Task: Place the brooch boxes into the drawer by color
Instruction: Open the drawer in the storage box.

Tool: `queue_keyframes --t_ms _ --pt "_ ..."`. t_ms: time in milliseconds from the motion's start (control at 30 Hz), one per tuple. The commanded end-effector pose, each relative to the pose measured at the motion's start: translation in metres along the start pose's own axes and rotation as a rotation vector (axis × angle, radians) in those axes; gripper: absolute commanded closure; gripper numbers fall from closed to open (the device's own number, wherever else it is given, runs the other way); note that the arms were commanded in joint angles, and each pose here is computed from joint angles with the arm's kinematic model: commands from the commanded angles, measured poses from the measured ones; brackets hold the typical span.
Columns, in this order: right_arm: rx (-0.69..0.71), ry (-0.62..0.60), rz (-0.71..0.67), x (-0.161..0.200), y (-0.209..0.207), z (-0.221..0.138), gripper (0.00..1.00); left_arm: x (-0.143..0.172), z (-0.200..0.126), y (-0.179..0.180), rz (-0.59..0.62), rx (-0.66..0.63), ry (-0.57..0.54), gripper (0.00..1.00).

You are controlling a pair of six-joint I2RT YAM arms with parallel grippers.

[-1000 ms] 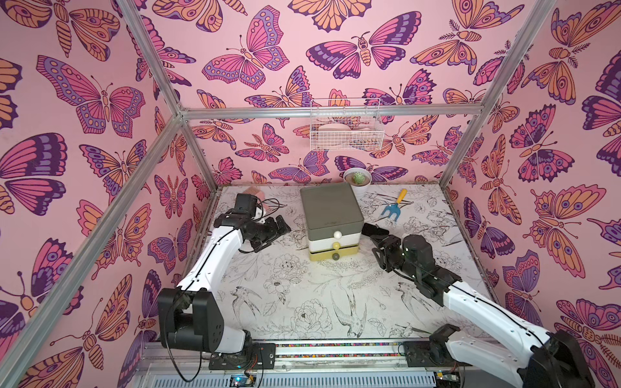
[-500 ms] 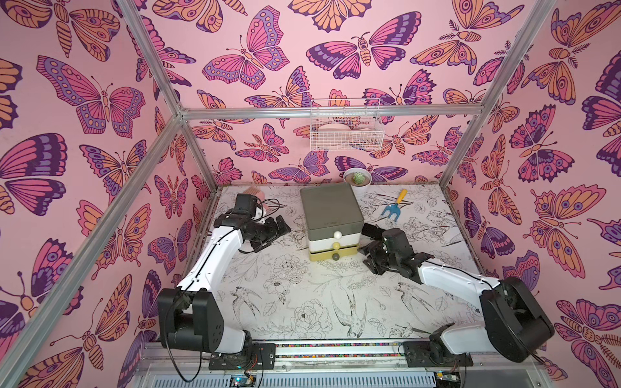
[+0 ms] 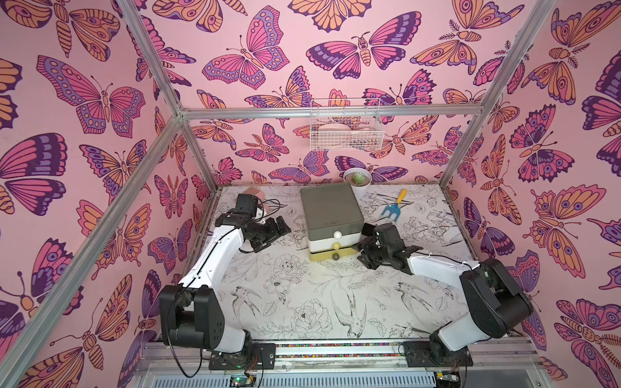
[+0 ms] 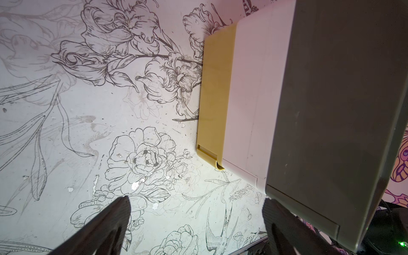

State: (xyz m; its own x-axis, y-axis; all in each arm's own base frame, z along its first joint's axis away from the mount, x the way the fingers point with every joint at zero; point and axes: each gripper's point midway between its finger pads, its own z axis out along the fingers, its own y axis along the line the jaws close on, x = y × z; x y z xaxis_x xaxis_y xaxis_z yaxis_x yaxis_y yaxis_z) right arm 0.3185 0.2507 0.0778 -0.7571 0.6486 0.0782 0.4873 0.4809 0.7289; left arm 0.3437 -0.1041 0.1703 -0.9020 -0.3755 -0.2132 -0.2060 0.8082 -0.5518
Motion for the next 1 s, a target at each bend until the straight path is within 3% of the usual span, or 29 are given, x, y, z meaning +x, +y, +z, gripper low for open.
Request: queue_keyframes --t_ms 0,667,967 --pt "-0.02 -0.007 -0.024 -0.005 0.013 0.003 0.44 0.004 0.003 0.009 -0.003 -0.019 0.024 0.0" --pt "0.02 -0.049 -0.002 -0.014 0.003 0.014 0.45 0.002 -0.001 0.017 -0.022 -0.018 0.016 0.0" --pt "0.06 -0.048 0.068 -0.01 -0.015 0.017 0.56 0.002 -0.003 0.018 -0.024 -0.015 0.011 0.0"
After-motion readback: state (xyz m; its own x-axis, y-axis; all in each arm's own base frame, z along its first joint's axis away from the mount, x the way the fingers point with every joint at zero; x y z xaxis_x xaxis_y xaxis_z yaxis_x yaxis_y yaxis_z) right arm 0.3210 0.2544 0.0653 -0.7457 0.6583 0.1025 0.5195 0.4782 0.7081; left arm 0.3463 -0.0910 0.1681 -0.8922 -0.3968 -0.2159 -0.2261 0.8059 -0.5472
